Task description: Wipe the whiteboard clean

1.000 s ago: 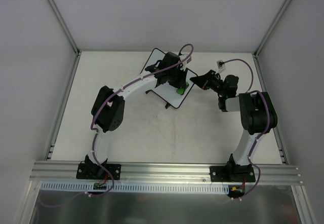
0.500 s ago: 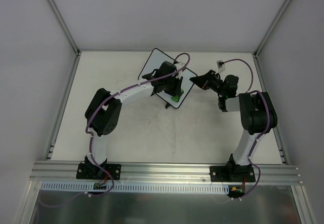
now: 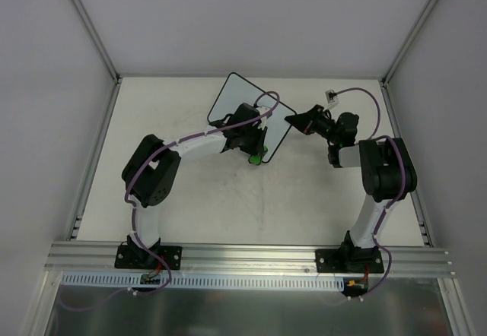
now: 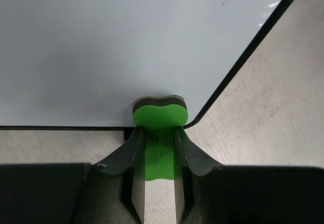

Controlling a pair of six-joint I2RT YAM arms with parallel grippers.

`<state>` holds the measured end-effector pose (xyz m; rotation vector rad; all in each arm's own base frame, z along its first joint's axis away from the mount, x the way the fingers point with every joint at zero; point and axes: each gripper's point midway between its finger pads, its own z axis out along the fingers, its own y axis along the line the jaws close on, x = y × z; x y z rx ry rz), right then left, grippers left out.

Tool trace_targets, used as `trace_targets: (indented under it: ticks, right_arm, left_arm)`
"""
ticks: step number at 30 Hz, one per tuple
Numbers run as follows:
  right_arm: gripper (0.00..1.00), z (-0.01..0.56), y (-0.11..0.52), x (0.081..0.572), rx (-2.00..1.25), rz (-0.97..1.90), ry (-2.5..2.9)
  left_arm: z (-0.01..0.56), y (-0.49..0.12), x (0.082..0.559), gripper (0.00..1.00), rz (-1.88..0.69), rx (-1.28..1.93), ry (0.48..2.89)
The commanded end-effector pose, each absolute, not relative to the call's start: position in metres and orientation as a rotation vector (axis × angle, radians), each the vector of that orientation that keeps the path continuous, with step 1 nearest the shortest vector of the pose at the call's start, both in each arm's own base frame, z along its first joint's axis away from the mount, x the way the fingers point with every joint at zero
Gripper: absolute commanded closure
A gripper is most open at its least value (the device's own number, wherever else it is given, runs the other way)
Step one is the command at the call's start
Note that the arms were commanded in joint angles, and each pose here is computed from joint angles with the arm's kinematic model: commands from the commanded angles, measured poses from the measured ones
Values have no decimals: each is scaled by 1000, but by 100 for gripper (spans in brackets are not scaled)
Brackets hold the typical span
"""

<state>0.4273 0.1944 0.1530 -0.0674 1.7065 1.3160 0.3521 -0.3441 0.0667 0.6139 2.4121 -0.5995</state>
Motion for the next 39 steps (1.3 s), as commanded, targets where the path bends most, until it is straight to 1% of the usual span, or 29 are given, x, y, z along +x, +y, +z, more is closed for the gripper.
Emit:
trace_targets:
  ticks: [1, 7, 8, 10, 11, 13, 14, 16, 17, 20, 28, 34, 39]
  right_arm:
    - [100, 241, 216, 403, -379, 1344, 1375]
    - [100, 240, 215, 402, -378, 1343, 1375]
    - [100, 240, 215, 402, -378, 1341, 1374]
    - [100, 240, 215, 402, -379, 1342, 1376]
    - [100, 240, 215, 402, -379, 1341, 1374]
    - [100, 240, 215, 401, -380, 1342, 1376]
    - [100, 240, 215, 401, -380, 1342, 1376]
    - [100, 240, 215, 401, -382, 1343, 1376]
    - [100, 241, 215, 401, -381, 1342, 1375]
    - [100, 240, 215, 401, -380, 1342, 1376]
    - [100, 241, 215, 401, -381, 1342, 1375]
    - [100, 240, 215, 402, -380, 1342, 1376]
    - [100, 240, 216, 402, -380, 1343, 1375]
  left_arm:
    - [57, -337, 356, 100, -522, 592, 2419]
    - [76, -350, 377, 100, -546, 610, 2353]
    - [88, -356, 384, 100, -561, 606, 2324]
    - [92, -361, 390, 100, -572, 618, 2314]
    - [108, -368, 400, 100, -585, 613, 2277]
    - [110, -373, 408, 100, -591, 626, 2272]
    - [124, -380, 415, 100, -609, 626, 2244]
    - [122, -385, 421, 100, -631, 636, 2246]
    - [133, -390, 426, 100, -641, 633, 2221]
    - [138, -394, 432, 100, -638, 637, 2211]
    - [134, -394, 432, 100, -625, 658, 2225]
    - [112, -387, 417, 100, -627, 670, 2289]
    - [91, -378, 395, 100, -600, 687, 2349]
